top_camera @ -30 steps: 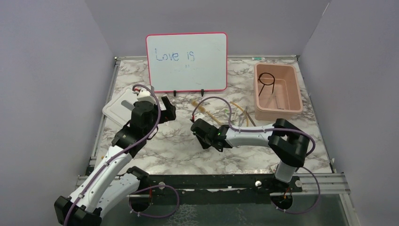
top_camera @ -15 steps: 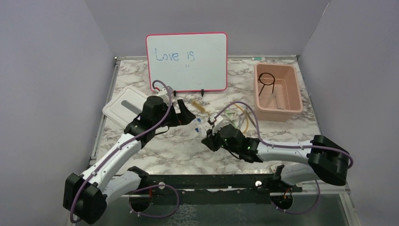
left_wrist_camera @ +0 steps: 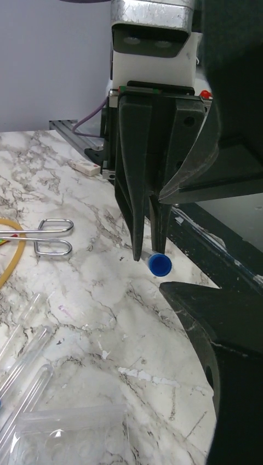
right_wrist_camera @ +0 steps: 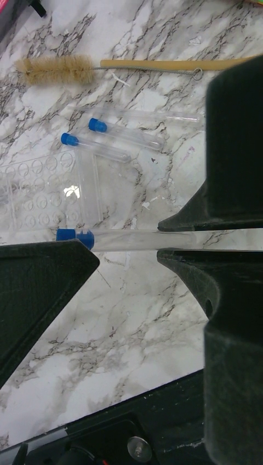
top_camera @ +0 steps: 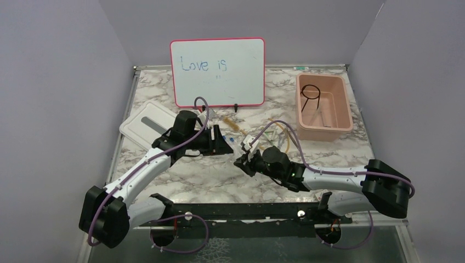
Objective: Organize the chemistry lab equipment
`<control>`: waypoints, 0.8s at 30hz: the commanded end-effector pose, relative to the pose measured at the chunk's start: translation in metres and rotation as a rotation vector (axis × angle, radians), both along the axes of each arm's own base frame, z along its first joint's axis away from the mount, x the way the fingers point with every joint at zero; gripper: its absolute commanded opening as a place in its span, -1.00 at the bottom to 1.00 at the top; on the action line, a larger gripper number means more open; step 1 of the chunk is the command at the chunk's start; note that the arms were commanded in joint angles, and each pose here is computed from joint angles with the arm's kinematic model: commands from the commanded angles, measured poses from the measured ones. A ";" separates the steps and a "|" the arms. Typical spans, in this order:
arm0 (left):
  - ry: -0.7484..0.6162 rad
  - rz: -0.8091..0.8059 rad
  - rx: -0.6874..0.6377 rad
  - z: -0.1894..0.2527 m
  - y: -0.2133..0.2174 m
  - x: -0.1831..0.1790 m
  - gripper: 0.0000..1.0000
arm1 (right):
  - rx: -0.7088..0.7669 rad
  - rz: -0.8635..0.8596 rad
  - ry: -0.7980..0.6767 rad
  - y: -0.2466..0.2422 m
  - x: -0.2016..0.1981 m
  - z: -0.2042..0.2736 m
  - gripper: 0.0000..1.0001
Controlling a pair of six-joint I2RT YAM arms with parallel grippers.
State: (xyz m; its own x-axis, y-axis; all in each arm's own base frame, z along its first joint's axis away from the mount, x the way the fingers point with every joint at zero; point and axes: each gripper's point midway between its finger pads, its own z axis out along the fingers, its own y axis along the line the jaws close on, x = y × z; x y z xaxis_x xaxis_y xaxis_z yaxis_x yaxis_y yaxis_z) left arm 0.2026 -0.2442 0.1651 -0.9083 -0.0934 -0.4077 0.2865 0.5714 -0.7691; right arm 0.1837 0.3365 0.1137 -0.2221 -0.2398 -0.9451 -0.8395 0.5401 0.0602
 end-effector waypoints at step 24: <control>-0.004 -0.037 0.018 -0.003 -0.002 0.002 -0.80 | -0.005 0.119 -0.081 0.009 -0.009 0.005 -0.82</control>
